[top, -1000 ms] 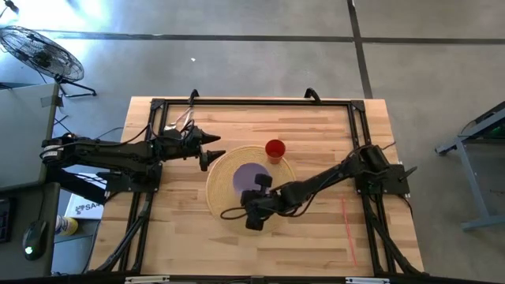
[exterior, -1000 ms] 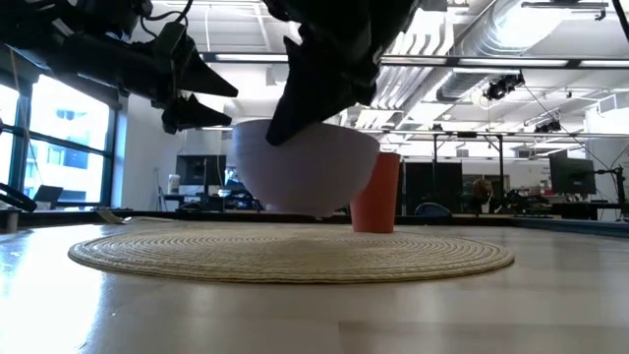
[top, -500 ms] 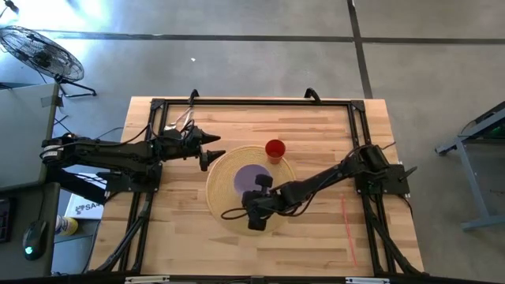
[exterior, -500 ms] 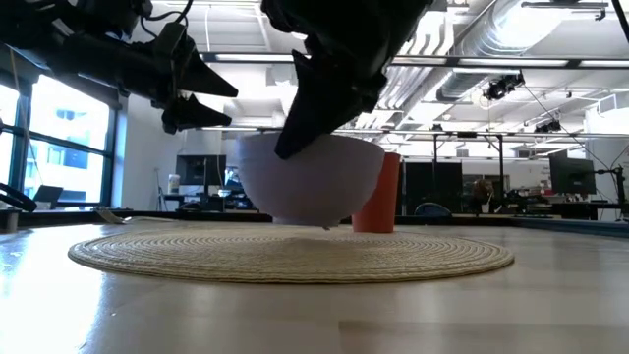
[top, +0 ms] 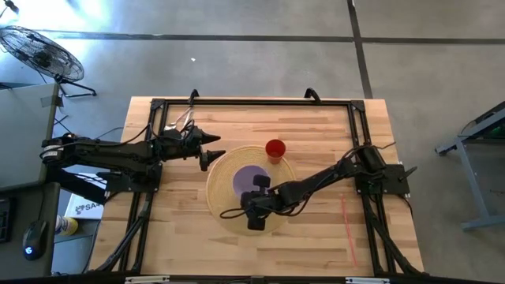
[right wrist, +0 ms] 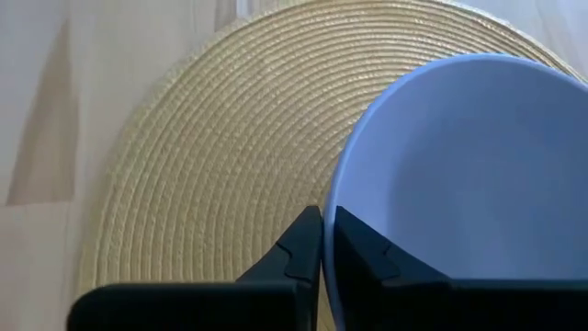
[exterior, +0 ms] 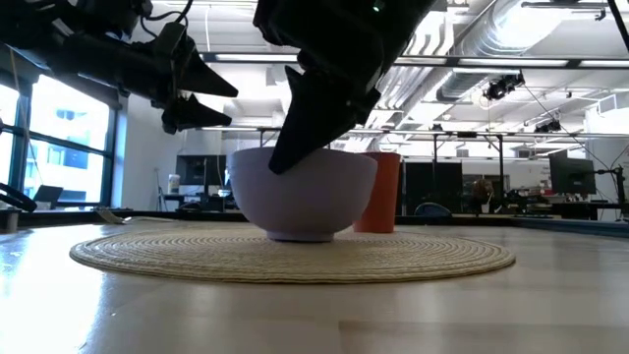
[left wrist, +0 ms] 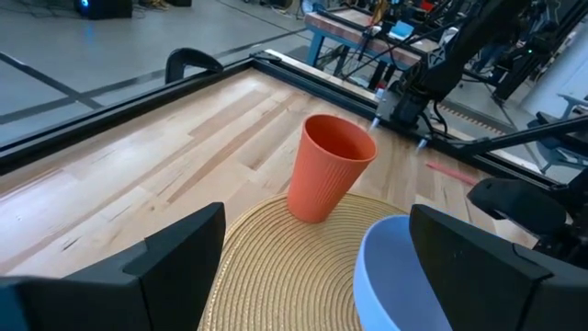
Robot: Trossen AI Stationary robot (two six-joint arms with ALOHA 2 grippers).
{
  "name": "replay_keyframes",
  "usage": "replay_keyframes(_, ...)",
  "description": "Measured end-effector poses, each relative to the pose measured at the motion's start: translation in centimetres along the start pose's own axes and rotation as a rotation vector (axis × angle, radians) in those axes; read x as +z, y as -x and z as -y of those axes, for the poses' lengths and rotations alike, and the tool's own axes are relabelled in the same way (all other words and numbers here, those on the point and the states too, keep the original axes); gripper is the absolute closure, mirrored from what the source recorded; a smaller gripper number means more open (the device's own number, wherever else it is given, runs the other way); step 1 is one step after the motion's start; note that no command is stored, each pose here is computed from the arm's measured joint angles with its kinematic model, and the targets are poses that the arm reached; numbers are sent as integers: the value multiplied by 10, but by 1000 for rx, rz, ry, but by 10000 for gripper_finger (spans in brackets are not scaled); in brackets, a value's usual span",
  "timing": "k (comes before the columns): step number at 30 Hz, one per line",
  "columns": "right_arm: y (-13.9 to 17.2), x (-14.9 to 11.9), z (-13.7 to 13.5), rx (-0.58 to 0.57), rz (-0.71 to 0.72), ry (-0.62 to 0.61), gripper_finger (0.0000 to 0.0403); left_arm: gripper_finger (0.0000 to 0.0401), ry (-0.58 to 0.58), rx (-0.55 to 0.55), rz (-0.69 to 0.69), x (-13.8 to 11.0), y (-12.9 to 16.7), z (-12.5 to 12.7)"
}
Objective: Pick & Place Utensil
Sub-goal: Put the violet bowl in the center of the placemat to the bottom left of the orange cup
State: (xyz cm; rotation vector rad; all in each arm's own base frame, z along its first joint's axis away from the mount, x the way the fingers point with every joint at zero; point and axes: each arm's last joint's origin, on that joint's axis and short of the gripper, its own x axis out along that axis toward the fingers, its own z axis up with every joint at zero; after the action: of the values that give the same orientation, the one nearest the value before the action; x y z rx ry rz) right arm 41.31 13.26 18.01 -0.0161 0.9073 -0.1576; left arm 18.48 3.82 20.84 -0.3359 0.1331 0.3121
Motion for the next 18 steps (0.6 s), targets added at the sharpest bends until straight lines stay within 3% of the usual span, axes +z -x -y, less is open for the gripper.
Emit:
replay_keyframes(10, 0, 0, 1, -44, 15, 4, 384, 61, 0, -1, -1, 0, 0, 0)
replay_keyframes(18, 0, 0, 1, -45, 17, 26, 335, 61, 0, -1, -1, 0, 0, 0)
